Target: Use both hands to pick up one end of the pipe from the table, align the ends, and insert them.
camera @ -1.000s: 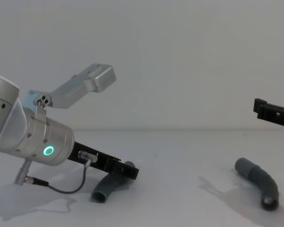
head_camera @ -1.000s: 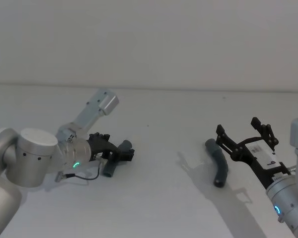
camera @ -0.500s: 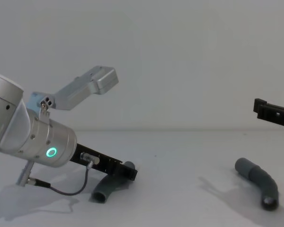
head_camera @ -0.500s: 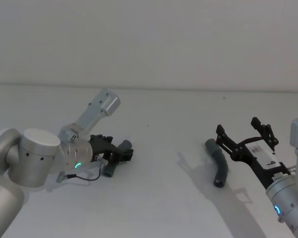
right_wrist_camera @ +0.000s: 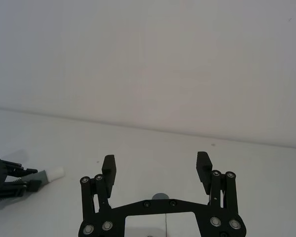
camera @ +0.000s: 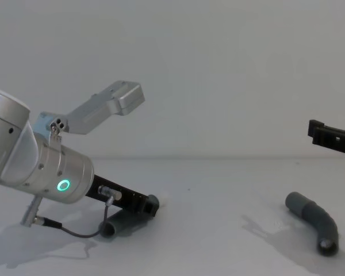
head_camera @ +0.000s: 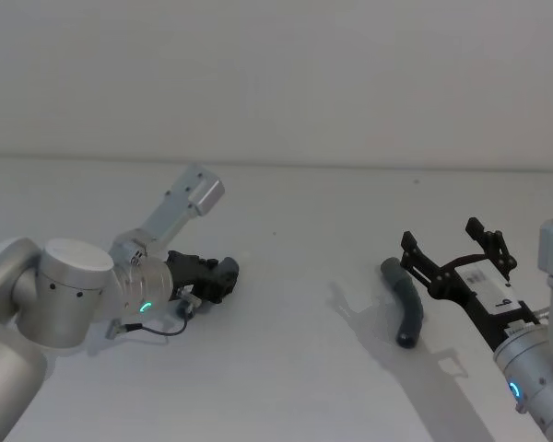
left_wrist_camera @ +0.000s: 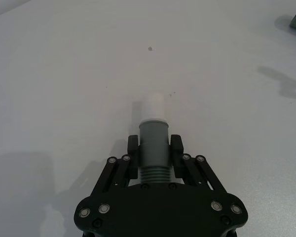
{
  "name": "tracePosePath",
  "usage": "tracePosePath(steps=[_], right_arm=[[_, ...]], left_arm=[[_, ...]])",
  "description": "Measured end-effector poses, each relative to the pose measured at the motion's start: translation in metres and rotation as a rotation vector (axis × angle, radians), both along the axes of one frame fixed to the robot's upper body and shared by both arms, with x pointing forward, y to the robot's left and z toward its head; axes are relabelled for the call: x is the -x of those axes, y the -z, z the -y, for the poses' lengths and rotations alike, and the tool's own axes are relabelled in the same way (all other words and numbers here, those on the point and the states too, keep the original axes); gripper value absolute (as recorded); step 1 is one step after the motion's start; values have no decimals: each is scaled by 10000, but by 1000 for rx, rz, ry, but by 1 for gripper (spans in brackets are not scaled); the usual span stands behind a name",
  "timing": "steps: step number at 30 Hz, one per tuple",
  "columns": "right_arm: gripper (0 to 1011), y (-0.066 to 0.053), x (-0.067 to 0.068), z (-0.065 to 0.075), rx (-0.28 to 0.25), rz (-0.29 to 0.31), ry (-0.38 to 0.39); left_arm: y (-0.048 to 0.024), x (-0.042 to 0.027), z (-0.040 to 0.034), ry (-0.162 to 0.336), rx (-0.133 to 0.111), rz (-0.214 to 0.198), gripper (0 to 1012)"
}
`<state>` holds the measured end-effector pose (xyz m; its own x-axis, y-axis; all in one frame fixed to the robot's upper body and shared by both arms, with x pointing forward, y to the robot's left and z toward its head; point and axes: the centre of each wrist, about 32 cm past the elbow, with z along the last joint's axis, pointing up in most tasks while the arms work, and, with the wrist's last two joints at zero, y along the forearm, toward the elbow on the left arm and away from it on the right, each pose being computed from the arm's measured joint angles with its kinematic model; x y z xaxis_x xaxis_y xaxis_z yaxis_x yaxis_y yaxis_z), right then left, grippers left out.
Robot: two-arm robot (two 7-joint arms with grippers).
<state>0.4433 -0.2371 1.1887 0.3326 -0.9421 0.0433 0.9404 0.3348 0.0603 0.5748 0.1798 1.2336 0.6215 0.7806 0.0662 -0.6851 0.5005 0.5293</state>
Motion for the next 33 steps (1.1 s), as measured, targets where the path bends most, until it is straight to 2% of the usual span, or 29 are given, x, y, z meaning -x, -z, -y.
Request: tracePosePath(steps=[1, 3, 14, 21, 28, 33], right_arm=[[1001, 0, 0, 0, 0, 0, 0], [1001, 0, 0, 0, 0, 0, 0], [1001, -12, -6, -4, 3, -1, -2], [1001, -93, -28, -33, 35, -18, -15], [1001, -198, -49, -64, 76, -77, -23], [1001, -287, -63, -88, 106, -151, -18]], left_arm=[[0, 0, 1, 0, 0, 0, 364], [0, 0, 1, 0, 0, 0, 343], [3, -1, 4, -1, -1, -1, 341], [3, -1, 4, -1, -1, -1, 341], [3, 0, 4, -1, -1, -1, 341], [3, -1, 4, -1, -1, -1, 341]])
